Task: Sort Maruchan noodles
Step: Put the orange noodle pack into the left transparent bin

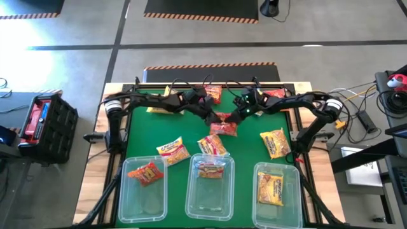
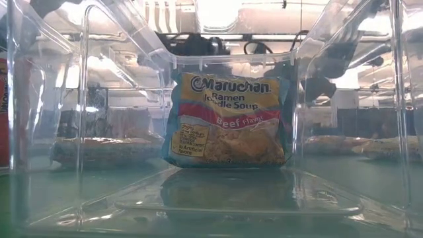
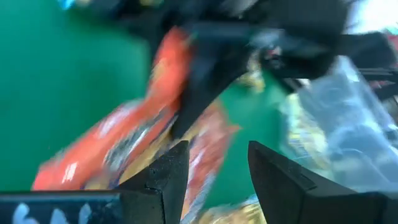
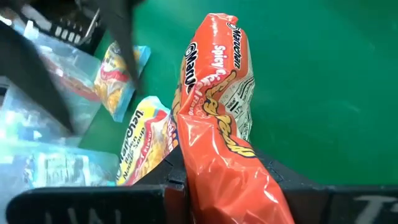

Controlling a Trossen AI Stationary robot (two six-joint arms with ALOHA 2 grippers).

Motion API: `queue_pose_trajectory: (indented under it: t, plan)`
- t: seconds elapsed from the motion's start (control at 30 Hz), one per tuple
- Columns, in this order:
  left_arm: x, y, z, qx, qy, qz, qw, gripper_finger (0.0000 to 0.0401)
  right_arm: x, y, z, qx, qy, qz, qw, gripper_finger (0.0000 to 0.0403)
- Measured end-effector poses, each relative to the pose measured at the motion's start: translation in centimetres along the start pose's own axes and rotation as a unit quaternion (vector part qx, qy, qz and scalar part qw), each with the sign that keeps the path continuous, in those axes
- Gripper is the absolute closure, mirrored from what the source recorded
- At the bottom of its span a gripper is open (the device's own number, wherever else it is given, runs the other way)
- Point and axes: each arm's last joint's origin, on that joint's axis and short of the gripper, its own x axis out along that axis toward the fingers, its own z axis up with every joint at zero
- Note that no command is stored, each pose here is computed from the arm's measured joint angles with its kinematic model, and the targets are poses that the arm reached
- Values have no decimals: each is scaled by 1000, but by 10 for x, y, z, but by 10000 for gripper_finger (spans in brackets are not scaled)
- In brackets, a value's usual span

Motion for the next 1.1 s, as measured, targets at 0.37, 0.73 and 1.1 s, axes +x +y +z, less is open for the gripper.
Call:
queue_pose_trajectory:
  t: [0.37, 0.73, 1.1]
  plan:
    - [-12, -30, 46, 134, 34, 10, 990, 252, -15, 14, 1, -55, 0, 3, 998, 332]
    - [-27, -36, 62, 184, 73, 101, 975, 252, -47, 39, -1, -140, -21, -49, 989, 332]
    - [-27, -32, 59, 211, 76, 108, 968, 253, -66, 43, -4, -198, -26, -104, 974, 332]
